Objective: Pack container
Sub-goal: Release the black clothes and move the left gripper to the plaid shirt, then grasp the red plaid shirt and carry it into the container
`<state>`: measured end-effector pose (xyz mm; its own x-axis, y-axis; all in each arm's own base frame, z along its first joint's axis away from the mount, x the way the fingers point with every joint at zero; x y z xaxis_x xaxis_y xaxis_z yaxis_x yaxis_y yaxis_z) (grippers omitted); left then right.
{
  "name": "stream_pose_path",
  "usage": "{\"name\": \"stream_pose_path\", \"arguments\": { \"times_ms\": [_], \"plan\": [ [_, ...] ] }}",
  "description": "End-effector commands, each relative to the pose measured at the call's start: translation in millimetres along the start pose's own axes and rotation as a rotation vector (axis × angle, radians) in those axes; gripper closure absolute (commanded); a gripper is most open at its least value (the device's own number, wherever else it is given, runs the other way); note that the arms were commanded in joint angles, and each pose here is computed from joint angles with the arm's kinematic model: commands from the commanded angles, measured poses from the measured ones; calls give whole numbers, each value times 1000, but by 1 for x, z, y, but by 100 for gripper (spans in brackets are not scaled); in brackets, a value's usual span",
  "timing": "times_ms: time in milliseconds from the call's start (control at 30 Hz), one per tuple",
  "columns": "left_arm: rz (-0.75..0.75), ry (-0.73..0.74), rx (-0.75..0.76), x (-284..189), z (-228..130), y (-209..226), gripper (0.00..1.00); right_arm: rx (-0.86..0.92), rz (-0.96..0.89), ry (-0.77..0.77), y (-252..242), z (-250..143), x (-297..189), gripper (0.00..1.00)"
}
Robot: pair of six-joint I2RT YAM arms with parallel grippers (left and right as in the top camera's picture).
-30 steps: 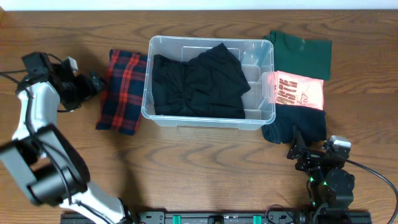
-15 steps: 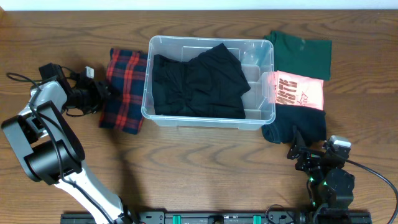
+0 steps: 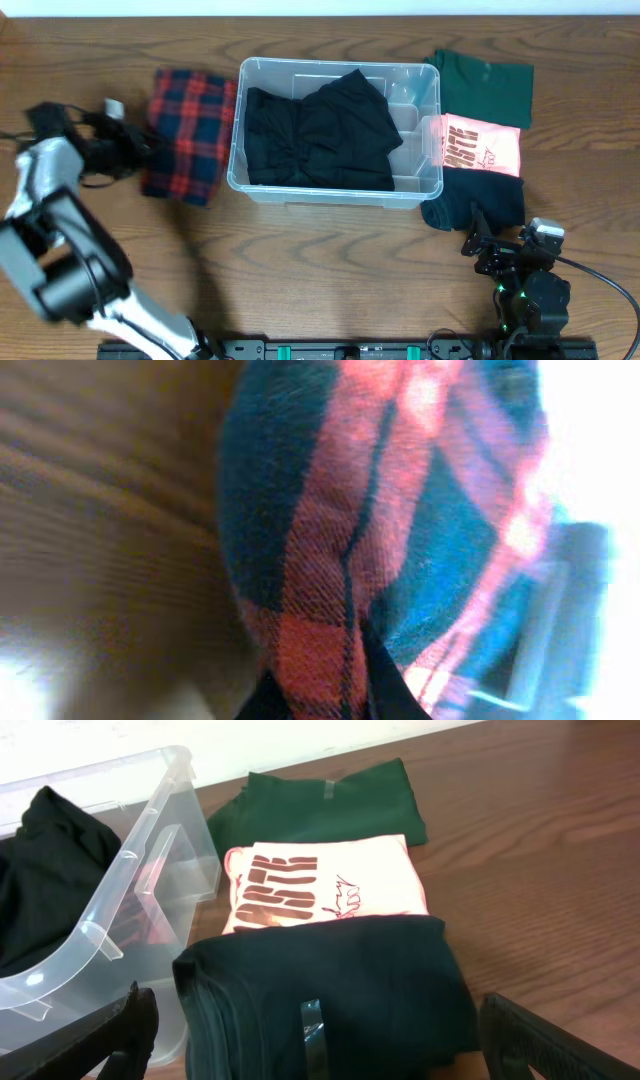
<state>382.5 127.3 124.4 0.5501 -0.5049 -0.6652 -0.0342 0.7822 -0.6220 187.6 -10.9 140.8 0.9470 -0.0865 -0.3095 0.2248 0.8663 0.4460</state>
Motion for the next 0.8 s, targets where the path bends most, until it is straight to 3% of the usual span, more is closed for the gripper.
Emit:
{"name": "stream_pose_path", "arguments": {
  "times_ms": [0, 233, 633, 767],
  "plan": [
    [-23, -232, 162, -77, 53, -79, 94, 14, -4, -4, -1, 0, 0, 1],
    [-130, -312, 320, -104, 45, -197, 94, 14, -4, -5, -1, 0, 0, 1],
    [-542, -236, 611, -50, -13, -390, 94, 14, -4, -5, -1, 0, 0, 1],
    [-510, -271, 650, -33, -26, -416, 94, 14, -4, -5, -1, 0, 0, 1]
  ]
}}
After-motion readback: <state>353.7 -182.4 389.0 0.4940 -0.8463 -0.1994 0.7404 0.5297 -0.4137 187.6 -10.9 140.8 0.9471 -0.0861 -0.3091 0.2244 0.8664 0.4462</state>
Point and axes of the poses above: each gripper's point midway between its finger pads, its own x axis out along the fingers, its own y axis along the line the jaws close on, z = x × y, the point moved 4 cm from there along -x, back along the fingers, and after that the axes turned 15 degrees about x, right-handed, at the moved point
